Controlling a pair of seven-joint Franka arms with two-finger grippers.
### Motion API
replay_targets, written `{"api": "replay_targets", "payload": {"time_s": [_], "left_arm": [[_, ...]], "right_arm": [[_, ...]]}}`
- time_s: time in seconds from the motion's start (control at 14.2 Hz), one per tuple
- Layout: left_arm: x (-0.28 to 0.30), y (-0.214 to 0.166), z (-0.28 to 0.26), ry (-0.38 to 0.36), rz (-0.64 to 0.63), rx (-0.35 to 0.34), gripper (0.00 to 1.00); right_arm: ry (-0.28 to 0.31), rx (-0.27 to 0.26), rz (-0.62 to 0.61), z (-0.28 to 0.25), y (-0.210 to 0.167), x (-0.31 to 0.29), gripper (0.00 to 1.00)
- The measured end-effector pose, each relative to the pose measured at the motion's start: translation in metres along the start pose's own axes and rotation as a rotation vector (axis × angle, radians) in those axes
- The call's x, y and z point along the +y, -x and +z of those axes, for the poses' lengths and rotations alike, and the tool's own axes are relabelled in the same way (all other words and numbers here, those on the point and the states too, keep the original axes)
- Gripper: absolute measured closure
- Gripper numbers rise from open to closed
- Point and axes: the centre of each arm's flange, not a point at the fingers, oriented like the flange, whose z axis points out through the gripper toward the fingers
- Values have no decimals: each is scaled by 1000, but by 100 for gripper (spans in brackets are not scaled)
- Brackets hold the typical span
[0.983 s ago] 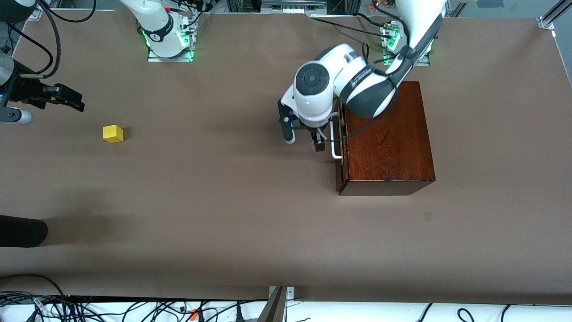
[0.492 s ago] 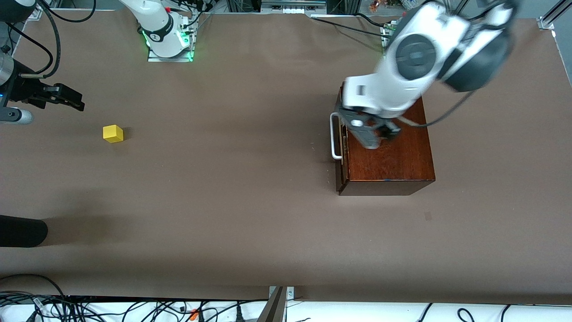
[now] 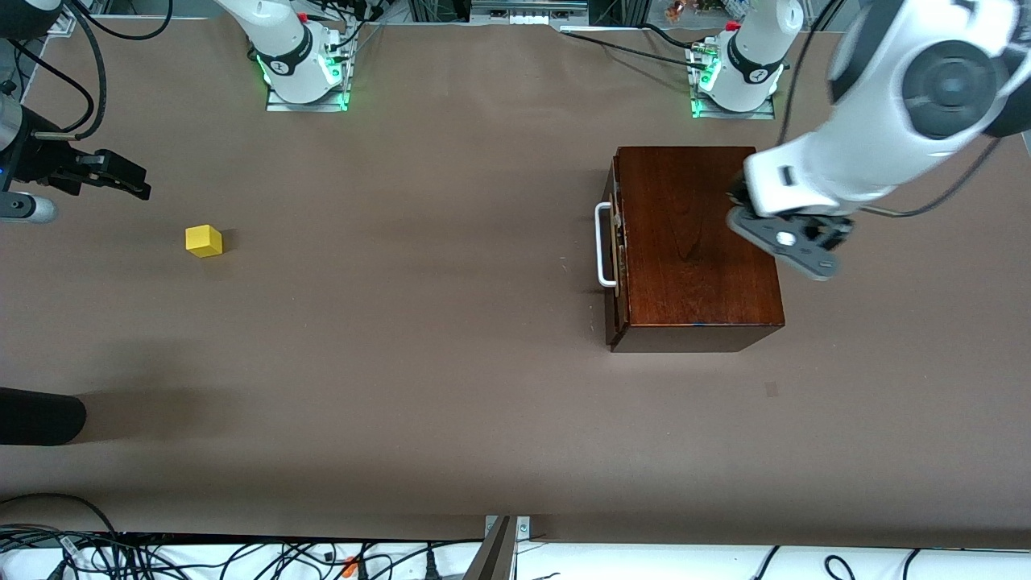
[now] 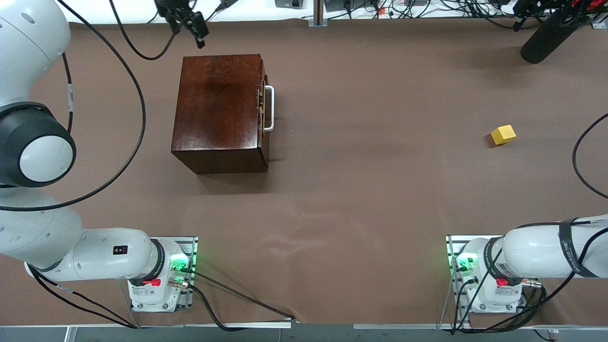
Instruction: Open drawer, take yellow block, close drawer
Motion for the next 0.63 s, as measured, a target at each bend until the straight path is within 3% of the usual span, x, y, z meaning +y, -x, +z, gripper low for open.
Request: {"api": "replay_targets", "payload": {"time_s": [0.28, 0.63], "left_arm": [[-60, 35, -21, 26, -154, 52, 0], [-116, 82, -41, 60, -476, 145, 0]], "right_arm": [[-11, 1, 7, 0, 0, 3, 0], [-11, 2, 8, 0, 0, 3, 0]]}}
